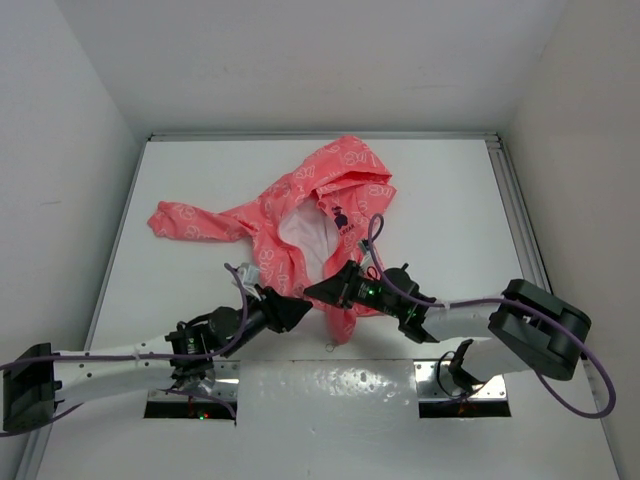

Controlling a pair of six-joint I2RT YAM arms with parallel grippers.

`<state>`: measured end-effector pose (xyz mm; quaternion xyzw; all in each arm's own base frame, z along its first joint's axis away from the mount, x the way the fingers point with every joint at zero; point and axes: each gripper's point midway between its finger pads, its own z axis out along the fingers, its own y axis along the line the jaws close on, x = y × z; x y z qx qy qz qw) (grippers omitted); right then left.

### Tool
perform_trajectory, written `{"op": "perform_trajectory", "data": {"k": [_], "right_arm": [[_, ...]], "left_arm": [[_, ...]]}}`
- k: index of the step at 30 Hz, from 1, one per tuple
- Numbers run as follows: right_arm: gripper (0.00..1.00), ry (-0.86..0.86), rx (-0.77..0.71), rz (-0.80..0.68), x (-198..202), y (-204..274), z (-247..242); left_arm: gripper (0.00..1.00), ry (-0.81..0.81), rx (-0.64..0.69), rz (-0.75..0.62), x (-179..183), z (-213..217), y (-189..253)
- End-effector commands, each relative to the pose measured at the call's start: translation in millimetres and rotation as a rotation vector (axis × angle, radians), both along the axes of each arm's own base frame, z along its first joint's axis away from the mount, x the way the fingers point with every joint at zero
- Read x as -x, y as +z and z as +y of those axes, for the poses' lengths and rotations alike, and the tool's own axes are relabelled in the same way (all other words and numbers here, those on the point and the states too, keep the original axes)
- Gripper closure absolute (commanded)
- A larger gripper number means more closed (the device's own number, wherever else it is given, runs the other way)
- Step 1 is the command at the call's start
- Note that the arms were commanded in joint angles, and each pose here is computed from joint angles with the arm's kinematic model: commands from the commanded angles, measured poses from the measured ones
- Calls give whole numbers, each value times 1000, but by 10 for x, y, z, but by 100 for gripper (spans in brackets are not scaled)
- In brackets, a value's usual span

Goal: Zip up the jacket

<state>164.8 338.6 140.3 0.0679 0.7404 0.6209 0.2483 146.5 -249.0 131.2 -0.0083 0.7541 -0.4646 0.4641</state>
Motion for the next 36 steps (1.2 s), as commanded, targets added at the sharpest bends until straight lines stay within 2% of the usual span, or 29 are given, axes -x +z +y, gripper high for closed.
{"op": "perform_trajectory", "data": {"k": [1, 12, 15, 18, 24, 26, 27, 29, 30, 32, 36], "right_arm": [[100, 6, -71, -34, 29, 172, 4], [100, 19, -71, -24, 45, 159, 17], [100, 21, -73, -25, 51, 160, 19], [100, 9, -88, -20, 37, 182, 5], [100, 24, -101, -12, 54, 206, 33], [100, 25, -92, -9, 60, 177, 28], [100, 24, -86, -4, 68, 141, 8], [100, 10, -106, -5, 69, 172, -9], [100, 13, -101, -4, 88, 150, -12], [100, 14, -87, 3, 105, 105, -21], [100, 5, -85, 15, 128, 65, -59]], "left_arm": [[61, 3, 79, -64, -36, -50, 291], [62, 30, 81, -60, -71, -19, 235], [70, 25, 65, -58, -71, -41, 196], [71, 4, 55, -56, -63, -98, 216], [59, 8, 64, -68, -94, -106, 256], [58, 8, 85, -88, -98, -108, 327], [60, 9, 84, -91, -102, -108, 321], [71, 17, 80, -91, -130, -124, 338], [86, 16, 72, -91, -135, -131, 339], [100, 24, 75, -88, -143, -122, 337], [100, 47, 48, -91, -169, -61, 308]]}}
